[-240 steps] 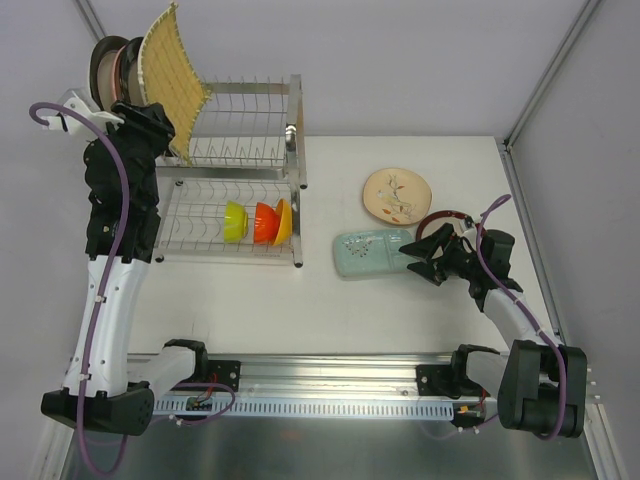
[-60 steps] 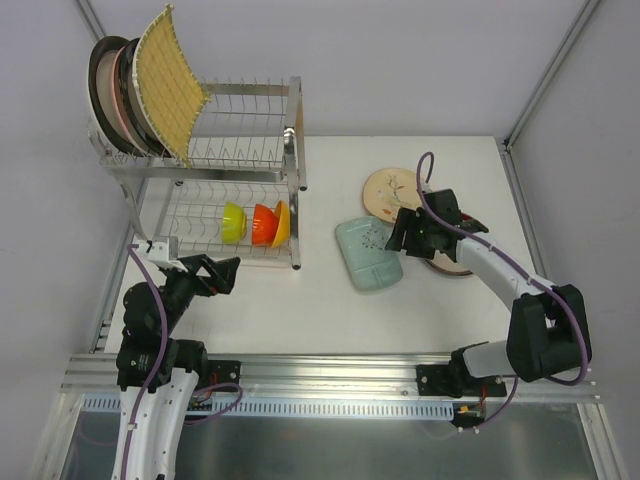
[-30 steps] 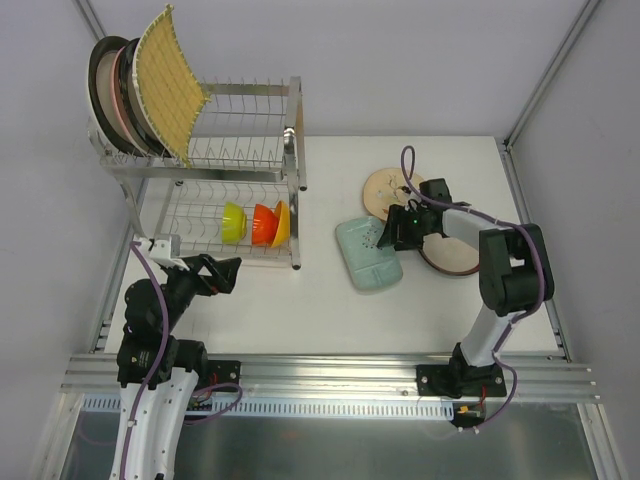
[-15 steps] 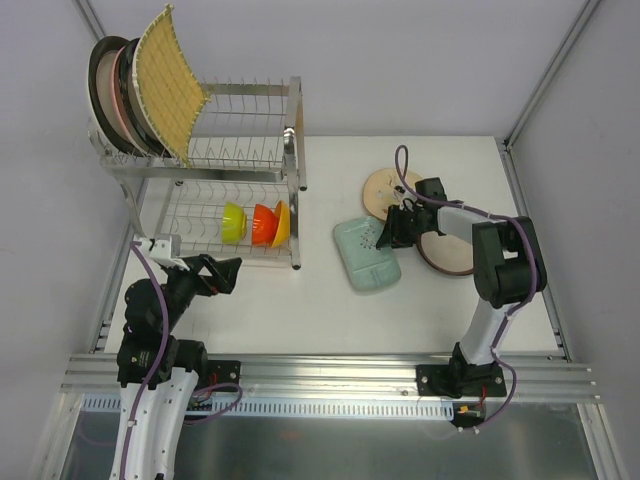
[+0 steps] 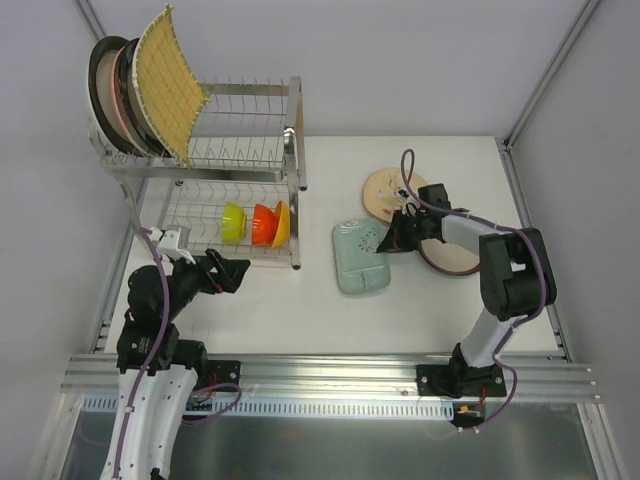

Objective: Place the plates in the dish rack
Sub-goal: Grab a plate with the right arm

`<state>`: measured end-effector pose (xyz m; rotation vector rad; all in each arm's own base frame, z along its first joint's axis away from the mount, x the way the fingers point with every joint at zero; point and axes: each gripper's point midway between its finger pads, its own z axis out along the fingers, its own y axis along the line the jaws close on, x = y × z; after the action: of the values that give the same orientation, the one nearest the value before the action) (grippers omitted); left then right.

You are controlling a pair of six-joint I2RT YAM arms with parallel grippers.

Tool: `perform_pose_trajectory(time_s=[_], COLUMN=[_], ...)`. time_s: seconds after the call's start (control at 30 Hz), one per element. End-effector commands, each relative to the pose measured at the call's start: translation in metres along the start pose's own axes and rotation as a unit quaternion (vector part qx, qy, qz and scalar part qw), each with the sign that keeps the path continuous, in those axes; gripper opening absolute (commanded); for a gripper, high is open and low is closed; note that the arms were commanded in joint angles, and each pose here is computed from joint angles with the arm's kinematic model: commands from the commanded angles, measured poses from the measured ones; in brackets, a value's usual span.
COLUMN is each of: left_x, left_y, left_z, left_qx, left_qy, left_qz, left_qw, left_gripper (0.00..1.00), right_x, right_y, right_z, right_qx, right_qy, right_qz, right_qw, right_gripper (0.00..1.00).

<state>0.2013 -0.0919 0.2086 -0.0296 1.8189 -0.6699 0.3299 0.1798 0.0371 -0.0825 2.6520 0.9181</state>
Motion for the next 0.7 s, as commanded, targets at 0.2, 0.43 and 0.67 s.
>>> perform_pose_trajectory(time_s=[0.2, 0.43, 0.67], left_x=[-0.024, -0.05, -0.071], left_y=[-0.052, -0.079, -0.121], left_z=[-0.009, -0.008, 0.004], left_qx=[0.095, 0.125, 0.152], left_qy=[0.009, 0.014, 0.015], left_qz=[-0.064, -0.12, -0.125], left_qw=[0.993, 0.985, 0.98], left_gripper=[0.99, 0.99, 0.99], right_x=[-0.034, -0.05, -0.064], right_y=[0.04, 0.061, 0.08], right_z=[-0.064, -0.106, -0.15], right_qx=[-0.033, -0.05, -0.069], right_qy=[-0.118, -0.19, -0.275], right_qz=[0.026, 0.039, 0.059], right_qw=[0.992, 0.98, 0.957], right_gripper=[0.01, 0.01, 0.01])
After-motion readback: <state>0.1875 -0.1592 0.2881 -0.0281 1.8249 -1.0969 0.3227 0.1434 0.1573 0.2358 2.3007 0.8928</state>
